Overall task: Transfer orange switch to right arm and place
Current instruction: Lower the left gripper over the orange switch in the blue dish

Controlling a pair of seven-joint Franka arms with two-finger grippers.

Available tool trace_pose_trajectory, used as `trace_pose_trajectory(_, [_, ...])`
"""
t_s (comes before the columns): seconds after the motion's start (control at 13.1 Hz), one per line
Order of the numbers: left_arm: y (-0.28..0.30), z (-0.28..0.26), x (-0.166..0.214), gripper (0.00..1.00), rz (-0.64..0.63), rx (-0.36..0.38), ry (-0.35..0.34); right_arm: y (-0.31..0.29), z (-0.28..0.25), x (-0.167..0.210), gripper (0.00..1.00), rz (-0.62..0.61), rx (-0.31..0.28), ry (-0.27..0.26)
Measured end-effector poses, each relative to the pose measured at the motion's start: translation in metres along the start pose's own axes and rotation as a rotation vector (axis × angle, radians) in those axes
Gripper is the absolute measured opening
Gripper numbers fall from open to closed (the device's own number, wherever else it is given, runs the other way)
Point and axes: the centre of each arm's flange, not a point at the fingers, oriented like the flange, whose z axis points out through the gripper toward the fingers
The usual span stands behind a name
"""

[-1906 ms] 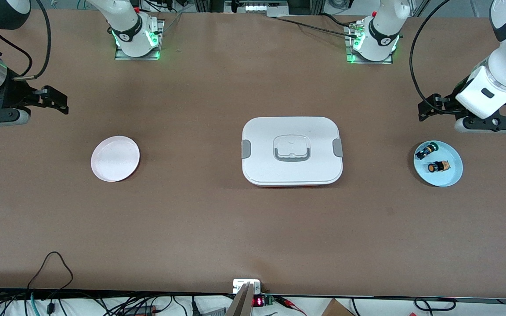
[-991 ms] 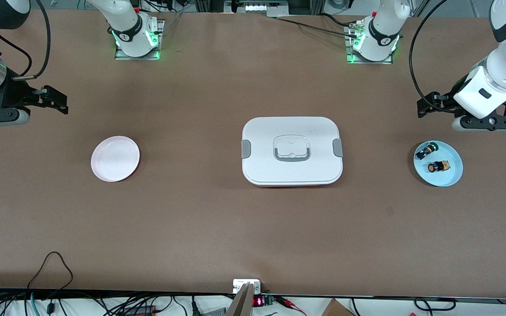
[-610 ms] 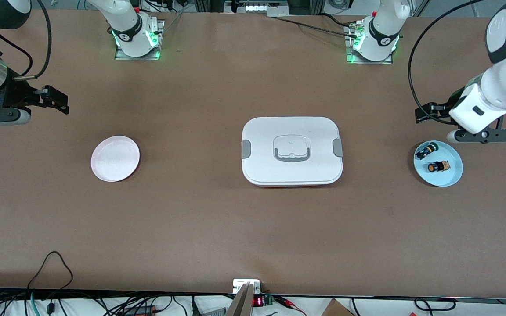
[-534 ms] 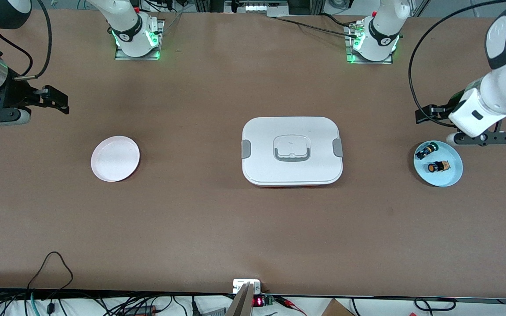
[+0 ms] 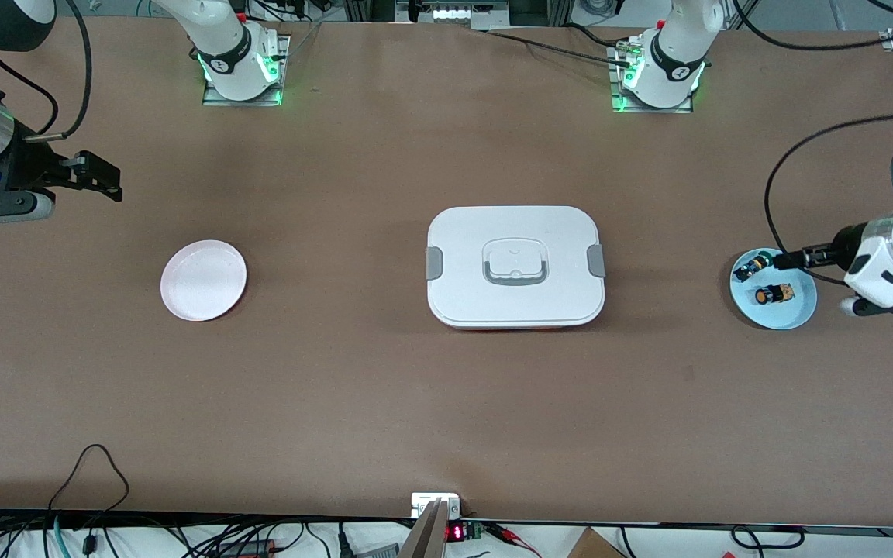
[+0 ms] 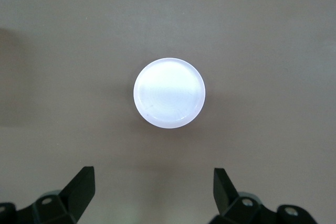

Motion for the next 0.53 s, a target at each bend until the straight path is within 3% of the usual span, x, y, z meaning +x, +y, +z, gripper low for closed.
trace_pose_trajectory(0.53, [-0.065, 0.115, 0.022, 1.0, 0.041, -0.014, 0.156, 0.0, 0.0, 0.0, 1.0, 0.0, 0.0, 0.0])
